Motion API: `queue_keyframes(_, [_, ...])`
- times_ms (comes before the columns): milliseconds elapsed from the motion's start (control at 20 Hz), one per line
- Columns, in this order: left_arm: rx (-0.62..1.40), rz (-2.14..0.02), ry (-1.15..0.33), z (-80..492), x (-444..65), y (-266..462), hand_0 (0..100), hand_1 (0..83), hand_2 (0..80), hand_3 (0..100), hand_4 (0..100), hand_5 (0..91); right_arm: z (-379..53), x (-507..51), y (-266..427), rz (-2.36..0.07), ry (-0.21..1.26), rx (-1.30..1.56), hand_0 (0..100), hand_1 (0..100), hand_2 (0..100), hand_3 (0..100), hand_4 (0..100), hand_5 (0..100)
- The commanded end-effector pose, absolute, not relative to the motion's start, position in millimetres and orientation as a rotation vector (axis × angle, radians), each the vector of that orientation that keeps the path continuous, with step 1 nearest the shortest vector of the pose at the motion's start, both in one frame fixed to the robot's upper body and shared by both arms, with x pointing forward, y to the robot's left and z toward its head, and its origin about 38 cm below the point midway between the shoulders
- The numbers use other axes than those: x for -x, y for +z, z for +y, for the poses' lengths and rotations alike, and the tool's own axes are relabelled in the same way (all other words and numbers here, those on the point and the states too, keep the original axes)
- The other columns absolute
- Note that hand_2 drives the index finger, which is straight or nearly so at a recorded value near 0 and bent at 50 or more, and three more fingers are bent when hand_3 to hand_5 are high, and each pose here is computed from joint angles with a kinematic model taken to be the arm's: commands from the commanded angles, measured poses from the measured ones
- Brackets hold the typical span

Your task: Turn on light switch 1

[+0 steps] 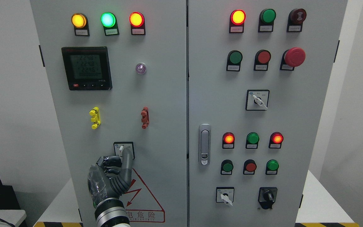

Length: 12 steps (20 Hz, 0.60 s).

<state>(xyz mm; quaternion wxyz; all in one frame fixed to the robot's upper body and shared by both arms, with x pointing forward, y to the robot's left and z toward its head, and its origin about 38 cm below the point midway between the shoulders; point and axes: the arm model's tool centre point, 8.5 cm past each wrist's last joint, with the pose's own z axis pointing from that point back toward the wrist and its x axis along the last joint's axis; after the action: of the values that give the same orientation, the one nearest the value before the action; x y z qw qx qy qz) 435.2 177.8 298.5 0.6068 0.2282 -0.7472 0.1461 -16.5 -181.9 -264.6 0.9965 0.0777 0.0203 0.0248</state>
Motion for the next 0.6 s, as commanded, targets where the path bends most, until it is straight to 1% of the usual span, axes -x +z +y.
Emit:
queue_keyframes(0, [-0.528,-1.726,0.333,177.3,-435.8,298.2,29,41.3,58.8,71,76,73.4,-181.7,17.1,-264.6,0.041,0.033,-0.157,12,39,0,0,0,0])
queue_keyframes(550, [-0.528,-1.735,0.333,176.5,-436.8,302.4,32,38.9,59.3,71,77,73.7,-181.7,16.1,-264.6,0.039,0.031,-0.157,12,39,0,0,0,0])
